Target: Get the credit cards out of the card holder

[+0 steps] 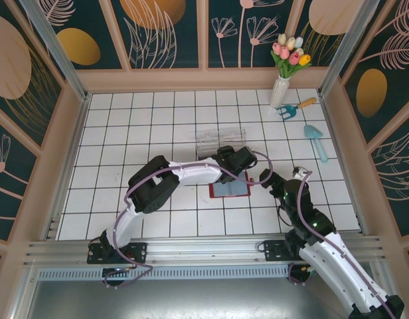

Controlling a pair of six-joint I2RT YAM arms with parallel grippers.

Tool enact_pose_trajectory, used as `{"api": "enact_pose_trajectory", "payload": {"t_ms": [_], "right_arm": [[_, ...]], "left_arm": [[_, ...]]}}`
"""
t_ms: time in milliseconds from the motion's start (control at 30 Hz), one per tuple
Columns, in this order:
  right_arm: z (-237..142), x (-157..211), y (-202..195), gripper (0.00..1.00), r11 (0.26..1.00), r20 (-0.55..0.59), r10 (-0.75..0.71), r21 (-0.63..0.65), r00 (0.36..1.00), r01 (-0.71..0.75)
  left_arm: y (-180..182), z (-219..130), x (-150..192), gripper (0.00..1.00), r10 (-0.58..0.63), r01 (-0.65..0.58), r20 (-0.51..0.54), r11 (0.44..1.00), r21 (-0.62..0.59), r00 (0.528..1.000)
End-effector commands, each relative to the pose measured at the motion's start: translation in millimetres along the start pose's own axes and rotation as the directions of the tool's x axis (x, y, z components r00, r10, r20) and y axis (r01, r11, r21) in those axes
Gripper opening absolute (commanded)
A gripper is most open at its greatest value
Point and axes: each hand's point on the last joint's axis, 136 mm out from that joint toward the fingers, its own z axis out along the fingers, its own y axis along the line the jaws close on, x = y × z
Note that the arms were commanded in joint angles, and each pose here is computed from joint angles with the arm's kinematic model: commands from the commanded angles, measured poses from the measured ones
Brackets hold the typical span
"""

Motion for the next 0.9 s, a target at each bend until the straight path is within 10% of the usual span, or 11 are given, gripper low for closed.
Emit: {"api": "enact_pose_trajectory", "payload": {"t_ms": [0,567,700,867], "right_arm": [[0.8,1.1,1.5,0.99,1.000,0.002,0.025,-0.018,1.000,-0.025],[-0.6,-8.7,18.5,0.99,0.997,0.021,-0.002,-0.075,1.000,0.004],[3.6,-15.8,28.6,0.99,0.995,0.041,-0.034,-0.094,0.999,0.038],[12.4,-38.1,39.8,0.99,0.993,0.104,-0.099,-0.047,0.990,0.104]], "left_arm": [[9.5,1.2,-3.5,0.37,-0.030,0.029,-0.007,0.999,-0.025,1.000],[69.2,-96.4,-28.5,0.48,-0.435,0.405,0.170,0.895,0.185,0.884],[93.1,-127.9,-7.3,0.94,-0.604,0.572,0.213,0.796,0.196,0.768],[144.9,-164.4,58.8,0.99,-0.800,0.820,0.291,0.566,0.079,0.524]]}}
